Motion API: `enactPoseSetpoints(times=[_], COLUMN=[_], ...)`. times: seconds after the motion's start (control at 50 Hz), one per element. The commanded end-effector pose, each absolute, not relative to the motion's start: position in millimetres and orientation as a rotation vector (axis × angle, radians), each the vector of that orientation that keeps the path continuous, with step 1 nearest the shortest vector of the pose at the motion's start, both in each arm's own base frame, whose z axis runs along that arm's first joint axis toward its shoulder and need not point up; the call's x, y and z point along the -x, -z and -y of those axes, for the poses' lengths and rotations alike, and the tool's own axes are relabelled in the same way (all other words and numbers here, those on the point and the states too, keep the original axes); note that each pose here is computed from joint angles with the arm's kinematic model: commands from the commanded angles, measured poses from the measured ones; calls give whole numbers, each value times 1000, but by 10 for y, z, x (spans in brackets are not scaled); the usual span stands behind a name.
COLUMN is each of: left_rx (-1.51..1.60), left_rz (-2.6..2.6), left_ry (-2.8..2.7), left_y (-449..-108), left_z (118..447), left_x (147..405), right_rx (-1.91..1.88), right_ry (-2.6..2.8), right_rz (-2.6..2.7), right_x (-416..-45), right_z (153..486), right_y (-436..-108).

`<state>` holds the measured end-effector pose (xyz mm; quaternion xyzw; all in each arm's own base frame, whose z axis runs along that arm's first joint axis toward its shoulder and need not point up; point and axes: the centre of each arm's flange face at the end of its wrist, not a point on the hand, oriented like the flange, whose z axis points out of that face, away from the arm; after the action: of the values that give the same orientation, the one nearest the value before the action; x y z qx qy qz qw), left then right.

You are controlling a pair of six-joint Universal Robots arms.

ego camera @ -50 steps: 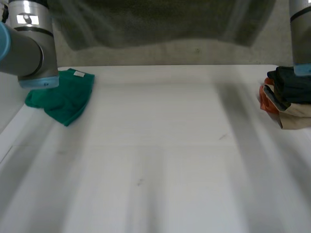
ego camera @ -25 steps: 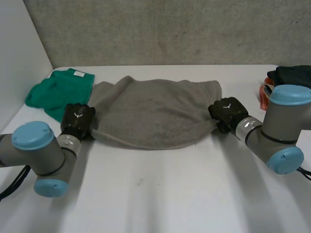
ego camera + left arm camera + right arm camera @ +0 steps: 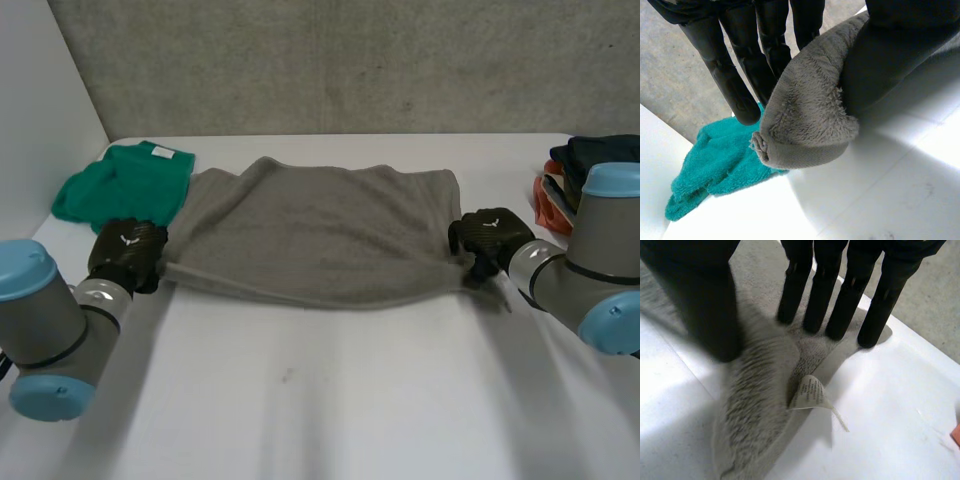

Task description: Fold the laundry.

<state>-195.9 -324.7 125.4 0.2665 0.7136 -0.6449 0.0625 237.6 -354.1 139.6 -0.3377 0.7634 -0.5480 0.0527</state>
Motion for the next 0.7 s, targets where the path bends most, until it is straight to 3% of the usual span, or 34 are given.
enactPoseSetpoints(times=[0.02,0.22,0.38,0.7], left_rx=[-807,-766,-733,-722], left_rz=[-2177,-2246,-2262,-2289], left_ry=[1945,1957,1974,1962], left_y=[-1365,-1459,-1499,-1500], left_z=[3209,3173,3220,3239], left_x=[1938,1937,1926,1915], right_rx=[865,675,879,966], right_ry=[1586,1485,1547,1626], right_rz=[-2386,-2487,-2447,-2356], right_x=[-2247,-1902,-1924,-2142], right_z=[3575,3435,3284,3472], right_y=[-1524,-1740,-1533,-1186])
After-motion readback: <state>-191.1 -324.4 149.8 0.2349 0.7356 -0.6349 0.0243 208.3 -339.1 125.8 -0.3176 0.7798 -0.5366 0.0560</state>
